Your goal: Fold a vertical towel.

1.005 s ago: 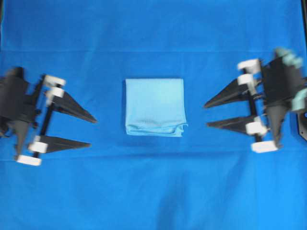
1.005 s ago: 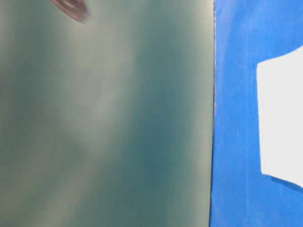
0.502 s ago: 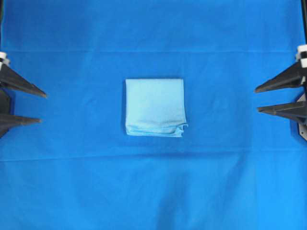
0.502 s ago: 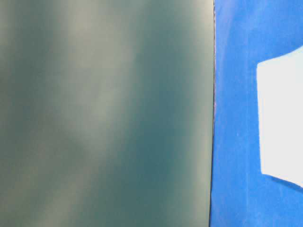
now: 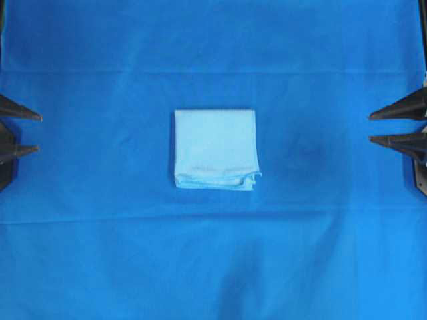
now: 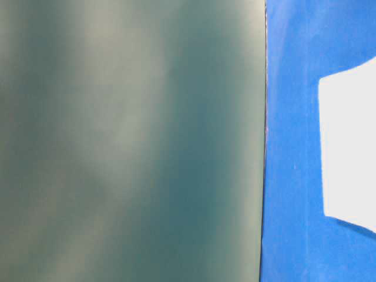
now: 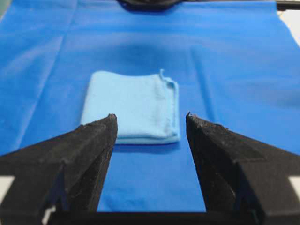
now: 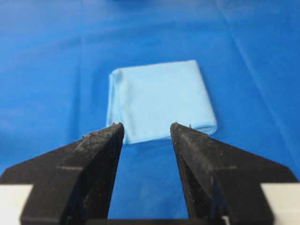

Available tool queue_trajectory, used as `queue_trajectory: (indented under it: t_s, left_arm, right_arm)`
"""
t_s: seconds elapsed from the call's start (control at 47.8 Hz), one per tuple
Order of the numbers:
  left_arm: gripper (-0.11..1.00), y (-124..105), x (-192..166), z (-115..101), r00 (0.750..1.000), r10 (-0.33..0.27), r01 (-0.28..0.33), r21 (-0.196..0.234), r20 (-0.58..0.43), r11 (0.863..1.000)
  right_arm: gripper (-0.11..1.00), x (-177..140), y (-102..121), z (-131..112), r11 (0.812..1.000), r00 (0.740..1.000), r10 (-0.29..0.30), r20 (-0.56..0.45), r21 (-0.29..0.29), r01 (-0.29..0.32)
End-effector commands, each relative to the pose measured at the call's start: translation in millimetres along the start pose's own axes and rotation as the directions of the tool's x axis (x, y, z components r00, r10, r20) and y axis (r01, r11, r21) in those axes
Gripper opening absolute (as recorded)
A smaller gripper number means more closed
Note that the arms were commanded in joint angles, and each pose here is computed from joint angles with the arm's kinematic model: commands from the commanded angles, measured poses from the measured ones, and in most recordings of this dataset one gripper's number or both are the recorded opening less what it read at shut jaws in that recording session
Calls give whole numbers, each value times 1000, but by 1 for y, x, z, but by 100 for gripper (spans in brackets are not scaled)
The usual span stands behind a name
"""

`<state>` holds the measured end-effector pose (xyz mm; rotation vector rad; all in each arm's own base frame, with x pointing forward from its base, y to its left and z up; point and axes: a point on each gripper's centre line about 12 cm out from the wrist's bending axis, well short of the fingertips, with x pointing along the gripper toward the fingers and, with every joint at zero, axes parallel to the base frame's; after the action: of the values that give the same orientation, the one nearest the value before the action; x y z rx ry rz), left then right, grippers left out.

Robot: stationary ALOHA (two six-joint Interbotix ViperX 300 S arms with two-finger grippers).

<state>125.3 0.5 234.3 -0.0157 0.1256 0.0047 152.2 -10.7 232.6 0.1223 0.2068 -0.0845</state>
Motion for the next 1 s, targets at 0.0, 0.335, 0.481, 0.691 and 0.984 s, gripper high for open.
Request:
queue_trajectory:
  t_s: [0.0, 0.335, 0.481, 0.691, 0.984]
  left_arm:
    - [59, 2, 0, 4, 1000, 17, -17, -2, 5, 1000]
    - [58, 2, 1, 3, 1000, 19, -19, -2, 3, 1000]
    - [58, 2, 1, 3, 1000, 19, -19, -2, 0, 1000]
    - [58, 2, 1, 3, 1000, 19, -19, -2, 0, 1000]
    - [58, 2, 1, 3, 1000, 19, -19, -4, 0, 1000]
  right_arm:
    - [52, 1, 0, 6, 1000, 1000, 0, 29, 4, 0]
    - [52, 1, 0, 5, 1000, 1000, -2, 20, 6, 2]
    - [52, 1, 0, 4, 1000, 1000, -4, 16, 6, 4]
    - [52, 2, 0, 4, 1000, 1000, -3, 13, 6, 3]
    - [52, 2, 0, 4, 1000, 1000, -3, 13, 6, 3]
